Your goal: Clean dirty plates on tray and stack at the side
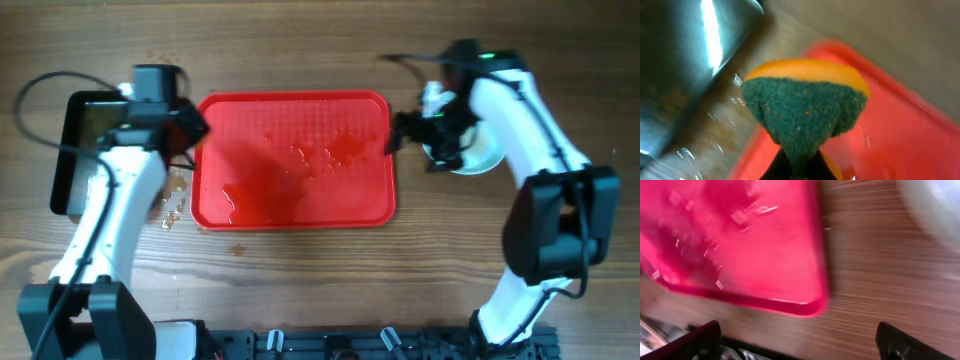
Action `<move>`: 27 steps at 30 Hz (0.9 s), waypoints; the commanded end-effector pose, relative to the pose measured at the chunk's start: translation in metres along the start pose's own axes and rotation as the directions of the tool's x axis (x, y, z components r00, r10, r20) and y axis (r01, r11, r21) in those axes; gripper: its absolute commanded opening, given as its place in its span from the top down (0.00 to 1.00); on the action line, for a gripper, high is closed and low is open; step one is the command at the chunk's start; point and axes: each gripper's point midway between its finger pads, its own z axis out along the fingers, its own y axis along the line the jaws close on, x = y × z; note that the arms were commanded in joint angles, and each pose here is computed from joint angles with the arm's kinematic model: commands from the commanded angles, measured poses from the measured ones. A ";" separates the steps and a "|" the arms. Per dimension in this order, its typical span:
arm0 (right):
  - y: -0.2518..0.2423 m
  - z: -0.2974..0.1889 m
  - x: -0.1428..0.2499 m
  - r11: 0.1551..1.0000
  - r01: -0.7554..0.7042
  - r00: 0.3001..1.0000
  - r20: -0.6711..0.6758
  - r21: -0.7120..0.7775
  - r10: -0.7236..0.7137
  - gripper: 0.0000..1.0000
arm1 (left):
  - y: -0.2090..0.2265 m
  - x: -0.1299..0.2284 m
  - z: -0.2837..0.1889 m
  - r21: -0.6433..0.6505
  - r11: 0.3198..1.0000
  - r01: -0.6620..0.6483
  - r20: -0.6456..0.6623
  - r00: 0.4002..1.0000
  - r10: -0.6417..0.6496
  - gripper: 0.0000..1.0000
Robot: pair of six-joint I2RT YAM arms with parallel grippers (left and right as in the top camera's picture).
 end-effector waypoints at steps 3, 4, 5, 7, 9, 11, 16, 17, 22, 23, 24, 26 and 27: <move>0.102 0.041 0.031 0.968 0.250 0.968 0.021 -0.031 -0.250 0.00 | 0.074 -0.035 0.028 -0.107 0.980 0.165 0.041 0.986 -0.162 0.96; 0.117 0.049 0.035 0.961 0.275 0.961 0.037 -0.030 -0.274 0.00 | 0.085 -0.034 0.036 -0.131 0.974 0.183 0.027 0.983 -0.181 0.96; 0.130 0.055 0.039 0.956 0.291 0.956 0.051 -0.030 -0.289 0.00 | 0.093 -0.031 0.044 -0.151 0.969 0.194 0.011 0.981 -0.195 0.96; 0.148 0.063 0.048 0.947 0.319 0.946 0.064 -0.030 -0.317 0.00 | 0.111 -0.025 0.059 -0.191 0.957 0.217 -0.019 0.974 -0.224 0.96; 0.166 0.074 0.063 0.934 0.357 0.932 0.070 -0.017 -0.355 0.00 | 0.131 -0.020 0.074 -0.231 0.941 0.247 -0.040 0.964 -0.263 0.96; 0.173 0.082 0.075 0.922 0.387 0.920 0.067 0.013 -0.387 0.00 | 0.151 -0.020 0.082 -0.258 0.924 0.283 -0.039 0.952 -0.302 0.96; 0.177 0.086 0.085 0.937 0.350 0.935 0.054 0.019 -0.350 0.00 | 0.172 -0.029 0.081 -0.270 0.904 0.332 -0.005 0.938 -0.347 0.34; 0.177 0.086 0.085 0.941 0.337 0.940 0.054 0.019 -0.337 0.00 | 0.172 -0.028 0.080 -0.271 0.904 0.332 -0.008 0.938 -0.347 0.31; 0.174 0.056 0.094 0.947 0.319 0.941 0.101 0.047 -0.322 0.00 | 0.132 -0.045 0.046 -0.066 0.935 0.348 -0.020 0.936 -0.350 0.29; 0.171 0.047 0.095 0.946 0.318 0.938 0.122 0.061 -0.324 0.00 | 0.113 -0.051 0.032 0.033 0.936 0.350 -0.031 0.936 -0.349 0.27; 0.168 0.034 0.098 0.945 0.318 0.933 0.149 0.080 -0.327 0.00 | 0.096 -0.055 0.018 0.122 0.931 0.343 -0.042 0.939 -0.341 0.25; 0.157 0.002 0.107 0.954 0.275 0.931 0.216 0.120 -0.295 0.00 | 0.055 -0.062 -0.025 0.339 0.891 0.303 -0.064 0.952 -0.300 0.16; 0.152 -0.010 0.112 0.956 0.258 0.927 0.243 0.137 -0.285 0.00 | 0.043 -0.062 -0.039 0.392 0.874 0.286 -0.068 0.957 -0.283 0.09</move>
